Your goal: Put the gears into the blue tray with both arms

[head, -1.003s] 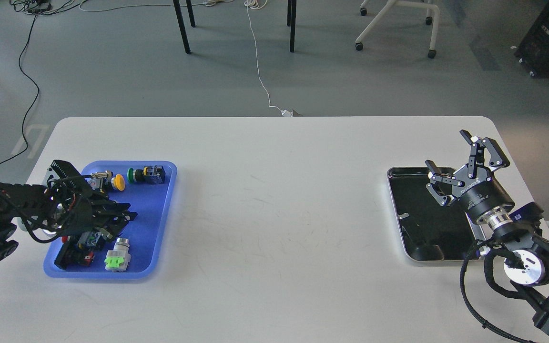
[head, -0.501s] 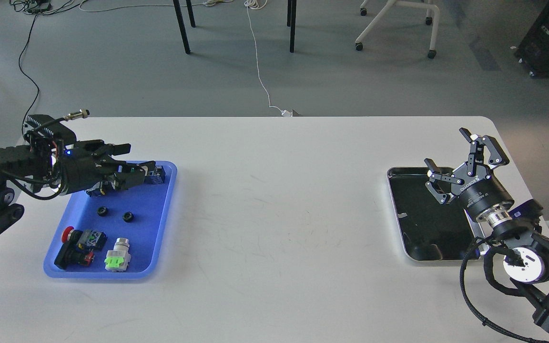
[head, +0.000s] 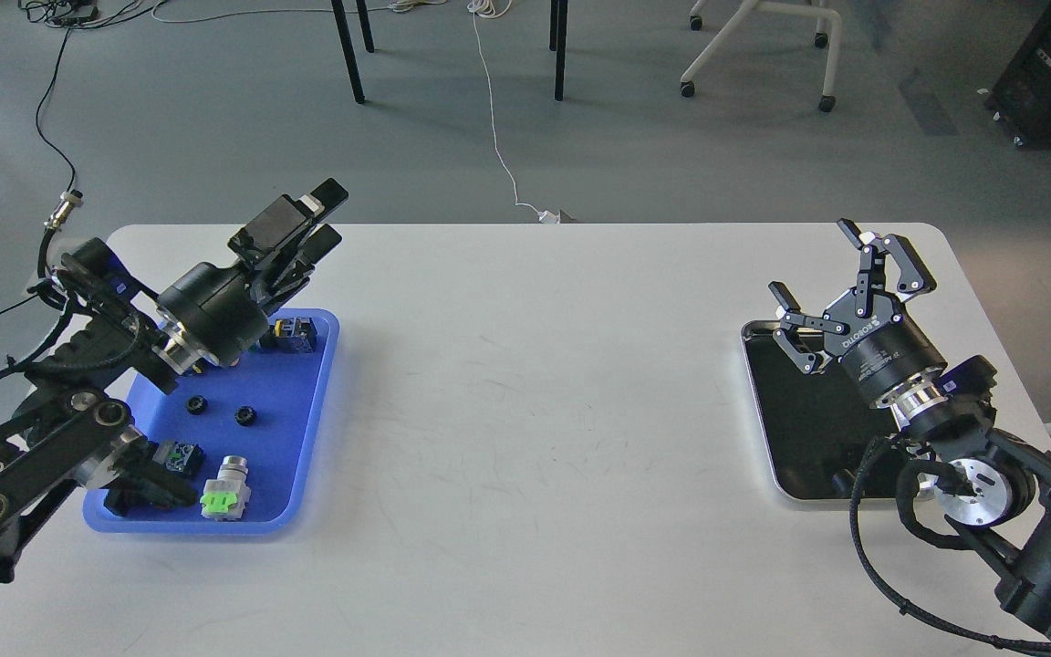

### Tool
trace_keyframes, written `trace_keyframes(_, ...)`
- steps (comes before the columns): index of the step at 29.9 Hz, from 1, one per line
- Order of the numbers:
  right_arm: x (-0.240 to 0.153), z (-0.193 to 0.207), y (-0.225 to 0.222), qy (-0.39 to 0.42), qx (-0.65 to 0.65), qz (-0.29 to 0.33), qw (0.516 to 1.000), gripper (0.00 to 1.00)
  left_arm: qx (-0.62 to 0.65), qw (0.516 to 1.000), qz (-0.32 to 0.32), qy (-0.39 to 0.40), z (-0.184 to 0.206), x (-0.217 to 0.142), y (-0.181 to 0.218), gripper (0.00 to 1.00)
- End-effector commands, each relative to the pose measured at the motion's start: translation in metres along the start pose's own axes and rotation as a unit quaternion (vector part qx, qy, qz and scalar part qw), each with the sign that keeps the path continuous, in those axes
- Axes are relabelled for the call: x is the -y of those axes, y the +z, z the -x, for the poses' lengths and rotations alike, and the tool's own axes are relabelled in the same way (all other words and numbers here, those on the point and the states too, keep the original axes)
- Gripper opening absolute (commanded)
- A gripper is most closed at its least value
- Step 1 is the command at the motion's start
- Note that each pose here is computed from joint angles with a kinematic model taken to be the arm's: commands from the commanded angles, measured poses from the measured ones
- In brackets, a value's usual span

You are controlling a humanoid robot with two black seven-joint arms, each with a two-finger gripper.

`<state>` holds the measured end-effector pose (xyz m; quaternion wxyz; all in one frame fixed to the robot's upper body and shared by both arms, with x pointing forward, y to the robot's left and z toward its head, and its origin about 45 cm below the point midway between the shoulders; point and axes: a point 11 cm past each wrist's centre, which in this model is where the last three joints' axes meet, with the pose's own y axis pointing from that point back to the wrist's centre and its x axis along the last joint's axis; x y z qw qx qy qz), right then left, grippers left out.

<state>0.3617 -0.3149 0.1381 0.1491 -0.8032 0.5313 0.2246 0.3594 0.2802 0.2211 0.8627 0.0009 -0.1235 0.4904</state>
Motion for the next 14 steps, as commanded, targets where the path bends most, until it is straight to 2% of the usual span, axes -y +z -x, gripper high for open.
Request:
trace_keyframes(1,0.002,0.006,0.008,-0.011,-0.003,0.016,1.0,0.99,-0.094,0.993,0.011,0.075,-0.009,-0.006,-0.007,0.98)
trace_keyframes(4,0.002,0.006,0.008,-0.011,-0.002,0.016,1.0,0.99,-0.173,0.978,-0.022,0.111,-0.019,-0.015,-0.023,0.98)
trace_keyframes(7,0.001,0.004,0.008,-0.008,-0.004,0.016,1.0,0.99,-0.217,0.97,-0.032,0.109,-0.02,-0.029,-0.033,0.98)
trace_keyframes(14,0.001,0.004,0.006,-0.008,-0.003,0.012,1.0,0.99,-0.239,0.964,-0.036,0.107,-0.012,-0.038,-0.044,0.98)
